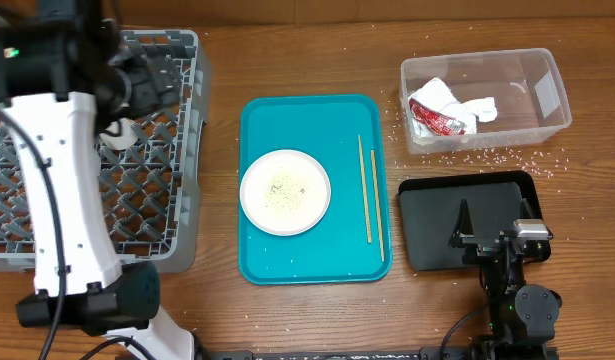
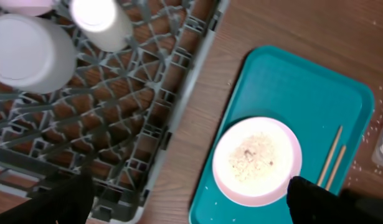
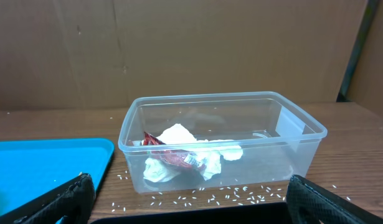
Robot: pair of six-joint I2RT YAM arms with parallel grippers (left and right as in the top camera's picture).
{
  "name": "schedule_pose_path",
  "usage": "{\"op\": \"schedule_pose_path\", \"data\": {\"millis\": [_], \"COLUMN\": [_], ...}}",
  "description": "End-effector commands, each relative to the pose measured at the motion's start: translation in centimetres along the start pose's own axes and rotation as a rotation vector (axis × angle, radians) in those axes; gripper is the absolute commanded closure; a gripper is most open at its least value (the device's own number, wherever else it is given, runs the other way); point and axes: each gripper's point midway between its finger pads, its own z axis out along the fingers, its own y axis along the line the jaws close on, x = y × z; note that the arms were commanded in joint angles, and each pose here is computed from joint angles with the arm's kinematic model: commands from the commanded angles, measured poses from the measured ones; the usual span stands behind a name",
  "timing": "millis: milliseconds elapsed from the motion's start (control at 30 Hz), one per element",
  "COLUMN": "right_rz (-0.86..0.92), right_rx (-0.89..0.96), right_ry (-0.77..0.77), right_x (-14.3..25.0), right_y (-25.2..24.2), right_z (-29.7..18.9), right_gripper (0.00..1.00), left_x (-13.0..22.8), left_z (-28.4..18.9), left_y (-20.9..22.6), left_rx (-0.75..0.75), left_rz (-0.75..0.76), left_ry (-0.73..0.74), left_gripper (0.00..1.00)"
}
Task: Sort waste into correct bins and load items into the dishwasher
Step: 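Move the right gripper from rest to the white rice plate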
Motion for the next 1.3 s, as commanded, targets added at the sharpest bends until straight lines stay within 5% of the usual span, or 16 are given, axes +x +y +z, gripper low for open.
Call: {"op": "schedule_pose_path", "data": {"millis": [0,233,433,500,767,967,1133,1267], "right_rz": [0.001,-0.003,0.159,0.167,0.561,0.582,0.394,0.277], "right_rx": [-0.05,-0.291,-1.045,-1.169,-0.953,-0.869,-0.896,-1.017], "right_ry": [-0.014,-0.031,-0.107,-0.159,-0.384,-0.472,-0.349,-0.046], "right_x": [-0.1,-0.5,-4.9,-6.9,-14.5,-19.3,-23.5,-26.4], "right_y": [0.8,4.9,14.6,15.5,11.2,9.8,11.8,14.7], "right_z": [0.0,-0.7,-9.0,-11.5,-10.3,-10.6,-10.0,-7.2], "right_gripper": [0.0,0.0,0.0,0.0,0.0,0.0,0.0,0.0], "left_x": [-0.6,-1.9,-2.0,-2.0,-2.0,-2.0,-2.0,-2.0], "left_z": [0.2,-0.3,-0.7,-0.7,-0.7,-0.7,-0.7,-0.7], "left_y": [2.1,8.7,11.8,11.9,11.8,11.8,11.8,11.8], "left_rx": [-0.012,-0.088,-0.117,-0.119,-0.118,-0.118,-0.118,-0.118], "left_rz": [0.027,-0.323,-0.4,-0.402,-0.401,-0.401,-0.401,-0.401], "left_ry": [0.004,-0.032,-0.043,-0.043,-0.043,-0.043,-0.043,-0.043], "left_gripper": [0.0,0.0,0.0,0.0,0.0,0.0,0.0,0.0]}}
